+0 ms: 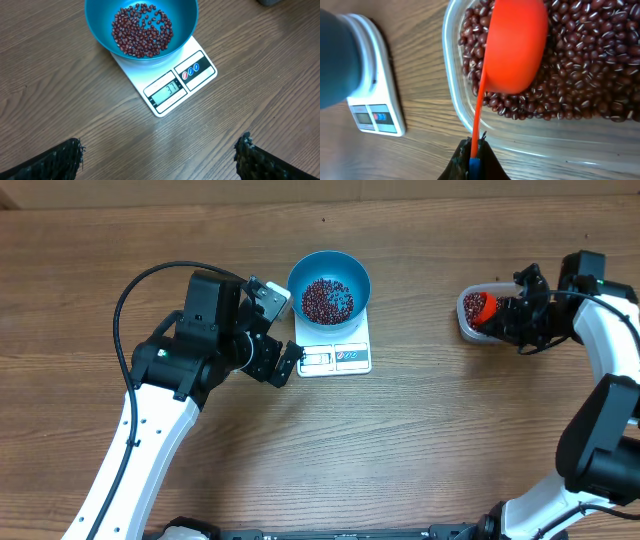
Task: Scoop item into bowl and weigh 150g on scale
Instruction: 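Dip the scoop into the red beans with the right gripper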
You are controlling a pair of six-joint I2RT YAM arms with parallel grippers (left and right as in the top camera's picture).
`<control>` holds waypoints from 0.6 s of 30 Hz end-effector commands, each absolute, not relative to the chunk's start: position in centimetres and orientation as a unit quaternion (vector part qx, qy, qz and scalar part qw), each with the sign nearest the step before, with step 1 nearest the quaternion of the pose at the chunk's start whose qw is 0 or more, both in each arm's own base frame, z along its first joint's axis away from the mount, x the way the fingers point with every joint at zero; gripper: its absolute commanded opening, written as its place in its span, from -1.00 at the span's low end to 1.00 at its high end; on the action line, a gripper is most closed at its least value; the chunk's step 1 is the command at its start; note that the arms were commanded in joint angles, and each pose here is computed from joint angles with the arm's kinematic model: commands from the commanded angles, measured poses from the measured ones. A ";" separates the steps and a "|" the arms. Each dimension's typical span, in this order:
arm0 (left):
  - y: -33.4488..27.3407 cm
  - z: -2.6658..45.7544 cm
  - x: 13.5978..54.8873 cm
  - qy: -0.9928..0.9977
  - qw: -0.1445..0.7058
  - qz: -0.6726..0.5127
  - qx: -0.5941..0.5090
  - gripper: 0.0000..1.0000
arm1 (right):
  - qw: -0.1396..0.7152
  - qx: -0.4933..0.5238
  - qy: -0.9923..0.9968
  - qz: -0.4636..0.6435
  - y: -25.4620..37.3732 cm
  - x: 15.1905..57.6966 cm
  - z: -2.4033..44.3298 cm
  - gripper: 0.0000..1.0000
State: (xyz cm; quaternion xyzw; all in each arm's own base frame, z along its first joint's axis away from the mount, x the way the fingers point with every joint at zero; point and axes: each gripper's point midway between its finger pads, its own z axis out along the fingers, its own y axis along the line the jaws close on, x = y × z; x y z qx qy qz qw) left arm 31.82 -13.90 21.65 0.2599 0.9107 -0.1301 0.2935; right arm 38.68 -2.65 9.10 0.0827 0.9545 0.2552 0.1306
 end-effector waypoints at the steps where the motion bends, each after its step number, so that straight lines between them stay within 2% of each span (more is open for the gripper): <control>1: -13.9 21.5 32.0 0.912 0.292 -0.133 0.254 0.99 | 0.143 0.100 0.935 0.310 -2.7 38.8 10.0 -0.92; 9: -13.9 21.5 32.0 0.912 0.292 -0.133 0.254 0.99 | 0.169 0.156 0.904 0.361 -6.5 37.9 11.4 -0.93; 18: -13.9 21.5 32.0 0.912 0.292 -0.133 0.254 0.99 | 0.212 0.123 0.864 0.440 -6.9 36.4 14.1 -0.92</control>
